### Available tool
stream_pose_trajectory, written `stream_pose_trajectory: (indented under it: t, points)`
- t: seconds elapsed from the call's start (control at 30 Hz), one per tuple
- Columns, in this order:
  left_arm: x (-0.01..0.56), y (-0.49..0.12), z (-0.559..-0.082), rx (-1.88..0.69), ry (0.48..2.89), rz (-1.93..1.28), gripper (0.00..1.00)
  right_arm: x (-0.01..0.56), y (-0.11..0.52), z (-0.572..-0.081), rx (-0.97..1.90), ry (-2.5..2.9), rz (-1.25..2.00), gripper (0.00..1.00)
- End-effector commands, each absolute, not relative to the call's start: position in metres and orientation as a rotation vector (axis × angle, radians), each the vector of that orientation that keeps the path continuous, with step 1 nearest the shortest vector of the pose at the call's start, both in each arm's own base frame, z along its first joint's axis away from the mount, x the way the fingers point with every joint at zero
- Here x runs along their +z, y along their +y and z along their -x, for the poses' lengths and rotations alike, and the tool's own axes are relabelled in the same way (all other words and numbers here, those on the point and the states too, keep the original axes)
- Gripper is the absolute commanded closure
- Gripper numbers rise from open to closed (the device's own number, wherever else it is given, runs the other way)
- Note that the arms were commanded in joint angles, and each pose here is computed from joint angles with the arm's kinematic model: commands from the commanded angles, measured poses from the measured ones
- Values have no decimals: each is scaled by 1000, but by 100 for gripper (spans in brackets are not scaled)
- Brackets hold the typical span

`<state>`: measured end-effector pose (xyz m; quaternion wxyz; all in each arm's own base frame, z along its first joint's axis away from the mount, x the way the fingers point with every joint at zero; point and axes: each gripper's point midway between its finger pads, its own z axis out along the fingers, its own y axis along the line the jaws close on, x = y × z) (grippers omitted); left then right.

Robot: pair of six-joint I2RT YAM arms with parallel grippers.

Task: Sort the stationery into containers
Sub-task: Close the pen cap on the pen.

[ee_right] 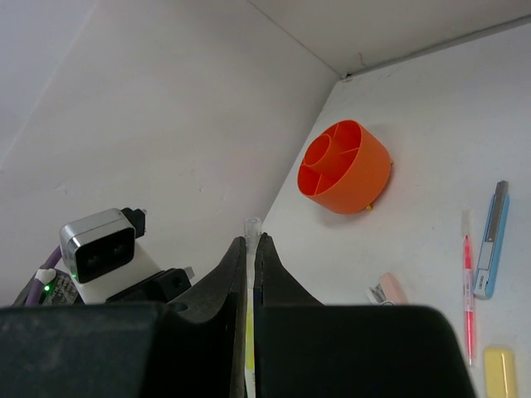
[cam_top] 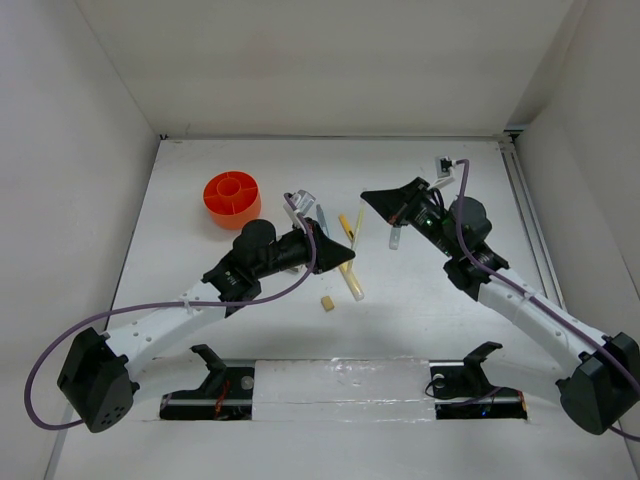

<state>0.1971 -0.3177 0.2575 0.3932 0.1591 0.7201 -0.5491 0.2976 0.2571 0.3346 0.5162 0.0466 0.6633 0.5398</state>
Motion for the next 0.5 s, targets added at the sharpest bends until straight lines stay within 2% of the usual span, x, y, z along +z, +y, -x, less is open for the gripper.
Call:
stream_pose_trajectory:
  t: [0.0, 0.47]
  points:
    - [286, -319, -196, -1429, 1728, -426, 100, 369, 250, -295, 1303, 1468, -86, 100]
    - [285, -320, -199, -1423, 1728, -418, 100, 372, 248, -292, 1310, 1461, -73, 100]
